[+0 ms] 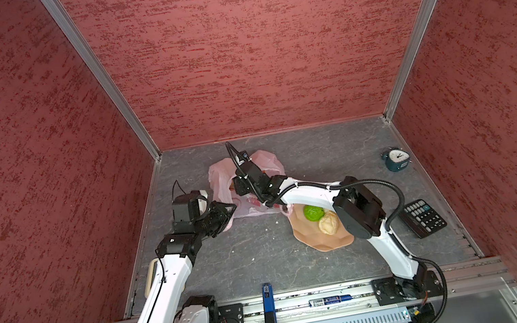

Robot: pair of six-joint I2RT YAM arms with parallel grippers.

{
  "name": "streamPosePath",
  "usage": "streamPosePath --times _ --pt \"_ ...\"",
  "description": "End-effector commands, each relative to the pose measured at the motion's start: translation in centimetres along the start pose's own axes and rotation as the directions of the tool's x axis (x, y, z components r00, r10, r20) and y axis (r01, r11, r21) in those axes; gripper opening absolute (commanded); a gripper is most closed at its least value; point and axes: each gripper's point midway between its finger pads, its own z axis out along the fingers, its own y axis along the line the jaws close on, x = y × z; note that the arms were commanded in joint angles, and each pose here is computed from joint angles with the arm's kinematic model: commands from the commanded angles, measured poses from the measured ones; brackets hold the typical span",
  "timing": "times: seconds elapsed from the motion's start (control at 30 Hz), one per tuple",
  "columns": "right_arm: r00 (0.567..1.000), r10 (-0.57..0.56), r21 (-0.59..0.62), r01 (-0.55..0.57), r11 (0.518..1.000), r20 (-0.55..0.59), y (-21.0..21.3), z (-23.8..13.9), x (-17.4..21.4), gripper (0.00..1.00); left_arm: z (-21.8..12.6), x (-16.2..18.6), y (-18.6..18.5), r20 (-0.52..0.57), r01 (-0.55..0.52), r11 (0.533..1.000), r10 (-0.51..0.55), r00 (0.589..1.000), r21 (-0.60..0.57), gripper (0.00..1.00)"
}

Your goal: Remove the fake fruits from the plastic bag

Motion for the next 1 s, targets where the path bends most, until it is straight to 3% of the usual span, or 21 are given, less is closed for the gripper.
streamPosePath --times 0.0,0.13,0.3,0.43,0.5,0.77,0.97 --pt "0.997 0.073 0.049 -0.075 0.996 0.03 -1.0 0.7 -0.8 0.71 -0.3 -0.3 -1.9 0.002 -0.015 0.996 0.014 1.0 0.091 0.25" --pt "0.995 0.101 0.046 -0.102 0.994 0.026 -1.7 1.3 -1.2 0.73 0.2 -0.4 -2.1 -0.01 -0.022 0.993 0.023 1.0 0.113 0.28" --pt "0.995 0.102 0.047 -0.102 0.994 0.01 -2.1 1.2 -1.1 0.73 1.6 -1.3 -1.4 -0.014 -0.045 0.995 0.046 0.999 0.084 0.51" --pt "0.994 0.109 0.044 -0.109 0.993 0.004 -2.3 1.1 -1.0 0.73 3.2 -1.9 -1.3 -0.047 -0.059 0.996 0.063 0.997 0.073 0.53" --pt "0.994 0.11 0.046 -0.11 0.993 0.002 -2.6 1.1 -1.0 0.73 3.7 -2.1 -1.7 -0.061 -0.063 0.994 0.068 0.996 0.092 0.52" --pt "0.99 0.142 0.096 -0.142 0.985 0.006 -5.0 1.1 -0.7 0.73 3.6 -0.9 -4.8 -0.093 -0.076 0.976 0.097 0.991 0.206 0.28" --pt "0.988 0.155 0.158 -0.157 0.975 0.024 -7.5 1.4 -1.2 0.81 2.0 0.1 -5.5 -0.077 -0.07 0.967 0.092 0.993 0.245 0.27"
